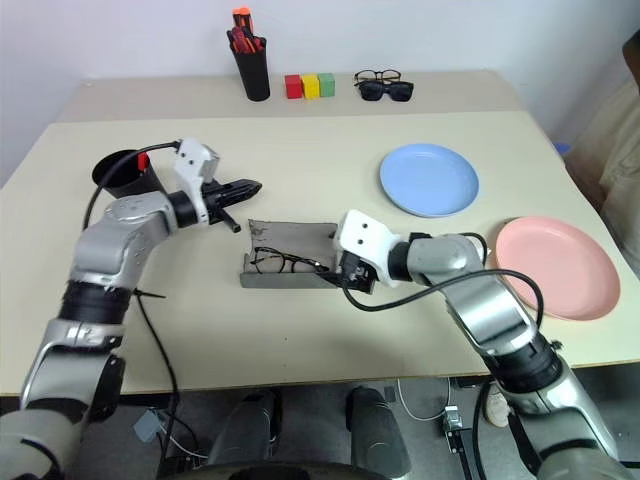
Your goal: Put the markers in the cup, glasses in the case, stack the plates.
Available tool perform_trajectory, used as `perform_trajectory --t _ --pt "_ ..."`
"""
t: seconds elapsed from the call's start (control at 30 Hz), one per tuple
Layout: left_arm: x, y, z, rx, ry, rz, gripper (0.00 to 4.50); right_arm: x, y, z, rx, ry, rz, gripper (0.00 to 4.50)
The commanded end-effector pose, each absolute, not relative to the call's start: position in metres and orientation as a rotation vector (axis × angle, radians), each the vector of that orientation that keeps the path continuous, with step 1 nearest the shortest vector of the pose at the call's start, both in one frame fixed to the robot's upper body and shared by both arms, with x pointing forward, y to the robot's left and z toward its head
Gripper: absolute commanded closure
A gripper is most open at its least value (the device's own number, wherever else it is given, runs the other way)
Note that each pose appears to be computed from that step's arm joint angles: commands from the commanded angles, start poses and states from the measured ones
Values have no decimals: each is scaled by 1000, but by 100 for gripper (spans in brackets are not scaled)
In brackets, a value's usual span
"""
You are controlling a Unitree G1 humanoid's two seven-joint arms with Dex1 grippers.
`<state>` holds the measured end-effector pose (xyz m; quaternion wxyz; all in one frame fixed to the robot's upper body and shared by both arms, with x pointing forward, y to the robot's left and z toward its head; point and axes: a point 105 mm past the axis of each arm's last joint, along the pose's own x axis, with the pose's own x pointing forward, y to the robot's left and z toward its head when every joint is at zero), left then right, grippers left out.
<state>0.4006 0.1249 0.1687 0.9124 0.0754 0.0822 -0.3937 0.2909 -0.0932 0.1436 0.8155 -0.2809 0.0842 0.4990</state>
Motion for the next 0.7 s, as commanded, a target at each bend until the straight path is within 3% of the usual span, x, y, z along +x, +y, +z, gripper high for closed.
perform_trajectory --t 0.03,0.4,0.7 --pt "408 115 162 184 261 -884 447 278 -102 162 -602 95 1030 97" --pt "404 107 148 226 414 -1056 447 275 -102 163 -563 75 971 97" --pt "364 115 146 239 389 -1199 447 287 -104 167 -572 55 948 97"
